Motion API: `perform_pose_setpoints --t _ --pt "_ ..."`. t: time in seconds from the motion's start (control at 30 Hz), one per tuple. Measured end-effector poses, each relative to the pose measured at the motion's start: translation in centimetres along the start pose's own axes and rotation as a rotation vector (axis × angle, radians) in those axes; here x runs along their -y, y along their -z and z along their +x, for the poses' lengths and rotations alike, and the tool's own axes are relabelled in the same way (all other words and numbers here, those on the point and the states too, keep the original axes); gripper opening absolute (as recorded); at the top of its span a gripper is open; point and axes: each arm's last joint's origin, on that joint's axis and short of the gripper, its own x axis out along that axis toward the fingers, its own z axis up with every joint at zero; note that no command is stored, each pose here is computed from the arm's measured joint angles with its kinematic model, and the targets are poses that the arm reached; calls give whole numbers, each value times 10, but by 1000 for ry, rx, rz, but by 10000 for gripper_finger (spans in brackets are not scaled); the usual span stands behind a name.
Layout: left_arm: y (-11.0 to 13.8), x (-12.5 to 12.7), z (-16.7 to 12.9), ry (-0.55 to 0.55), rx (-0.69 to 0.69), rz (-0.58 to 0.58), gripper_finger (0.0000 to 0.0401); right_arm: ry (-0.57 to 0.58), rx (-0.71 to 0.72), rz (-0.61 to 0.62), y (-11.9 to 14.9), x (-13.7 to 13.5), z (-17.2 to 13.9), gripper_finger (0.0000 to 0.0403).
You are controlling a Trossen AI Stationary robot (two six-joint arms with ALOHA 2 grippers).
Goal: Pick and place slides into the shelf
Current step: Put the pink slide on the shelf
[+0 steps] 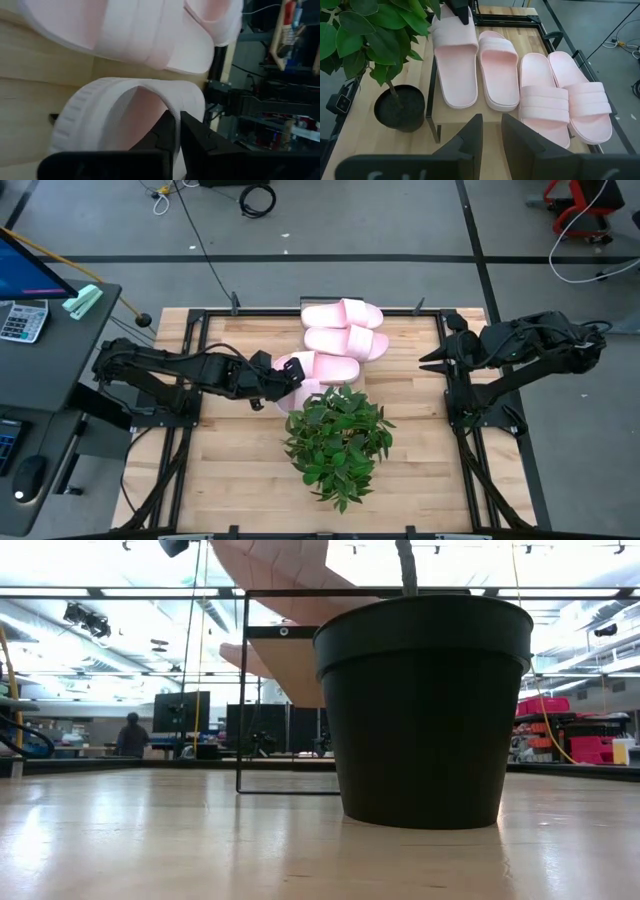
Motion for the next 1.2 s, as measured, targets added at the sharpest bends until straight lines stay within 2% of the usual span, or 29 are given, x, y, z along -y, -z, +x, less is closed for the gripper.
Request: perform_pose_setpoints --t 0.3,0.57,0.83,1.2 --pt "12 0 16 7 -4 15 37 0 0 0 0 0 0 77" --pt "22 -4 18 -5 -31 63 31 0 -1 0 0 0 0 77" --pt "22 -4 18 -10 -32 159 29 0 -1 -1 0 0 0 77" --pt "22 -4 18 -10 -41 159 19 0 -1 -2 0 0 0 77"
